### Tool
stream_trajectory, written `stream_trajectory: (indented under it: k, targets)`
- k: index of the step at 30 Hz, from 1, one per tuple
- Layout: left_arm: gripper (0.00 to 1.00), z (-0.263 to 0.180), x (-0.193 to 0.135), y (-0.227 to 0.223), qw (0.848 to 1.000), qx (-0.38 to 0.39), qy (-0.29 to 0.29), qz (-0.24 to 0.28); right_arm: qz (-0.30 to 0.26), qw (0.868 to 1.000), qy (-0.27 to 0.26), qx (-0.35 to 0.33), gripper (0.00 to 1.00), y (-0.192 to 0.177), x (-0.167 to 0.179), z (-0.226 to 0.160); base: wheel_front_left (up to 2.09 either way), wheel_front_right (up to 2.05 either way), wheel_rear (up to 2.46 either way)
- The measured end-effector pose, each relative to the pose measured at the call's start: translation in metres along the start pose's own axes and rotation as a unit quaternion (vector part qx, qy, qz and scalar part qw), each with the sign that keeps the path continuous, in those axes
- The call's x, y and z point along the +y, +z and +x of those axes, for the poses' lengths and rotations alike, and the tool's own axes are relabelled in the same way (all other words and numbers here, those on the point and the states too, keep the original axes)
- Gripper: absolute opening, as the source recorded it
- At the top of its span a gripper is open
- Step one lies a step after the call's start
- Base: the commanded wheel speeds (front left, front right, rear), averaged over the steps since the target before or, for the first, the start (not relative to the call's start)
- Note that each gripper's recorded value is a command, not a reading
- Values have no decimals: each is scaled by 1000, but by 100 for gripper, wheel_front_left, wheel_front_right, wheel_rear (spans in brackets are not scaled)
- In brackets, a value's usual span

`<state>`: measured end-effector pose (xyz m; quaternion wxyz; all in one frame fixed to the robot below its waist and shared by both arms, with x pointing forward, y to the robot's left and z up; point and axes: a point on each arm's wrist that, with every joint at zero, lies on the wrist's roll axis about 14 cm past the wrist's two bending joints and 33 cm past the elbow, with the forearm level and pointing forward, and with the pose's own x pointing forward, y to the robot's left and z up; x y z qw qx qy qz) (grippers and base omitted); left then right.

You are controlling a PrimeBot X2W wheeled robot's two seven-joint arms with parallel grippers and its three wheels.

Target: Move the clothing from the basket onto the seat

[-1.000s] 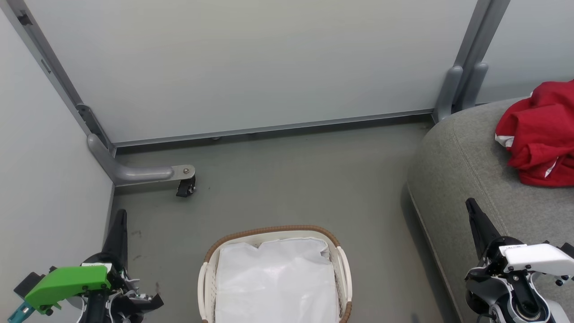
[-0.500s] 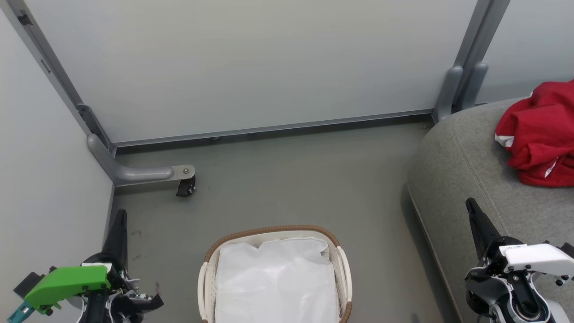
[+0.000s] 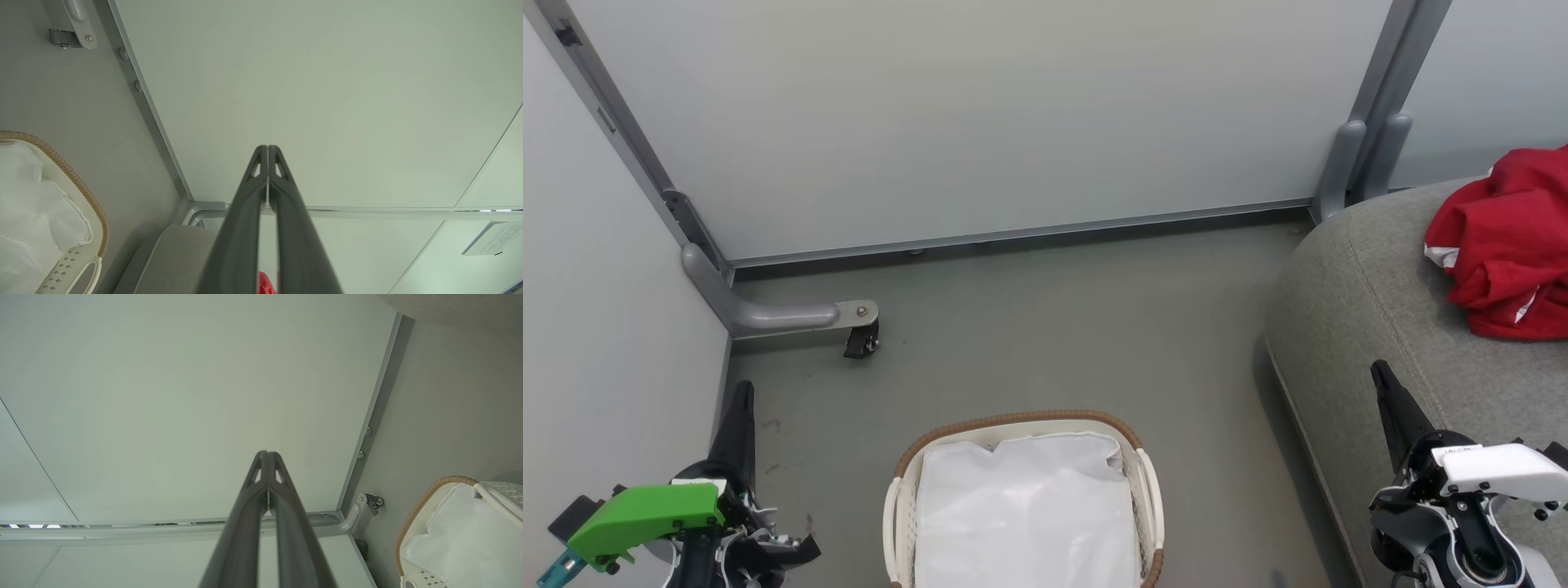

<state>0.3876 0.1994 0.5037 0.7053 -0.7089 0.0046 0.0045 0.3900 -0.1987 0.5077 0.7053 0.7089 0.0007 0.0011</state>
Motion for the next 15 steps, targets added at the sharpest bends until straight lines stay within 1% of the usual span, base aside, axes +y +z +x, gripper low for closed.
stream_trajectory:
  k: [15]
  targets:
    - [0, 0, 0, 0, 1000, 0, 0, 0, 0, 1000, 0, 0, 0, 0, 0, 0, 0, 0, 0]
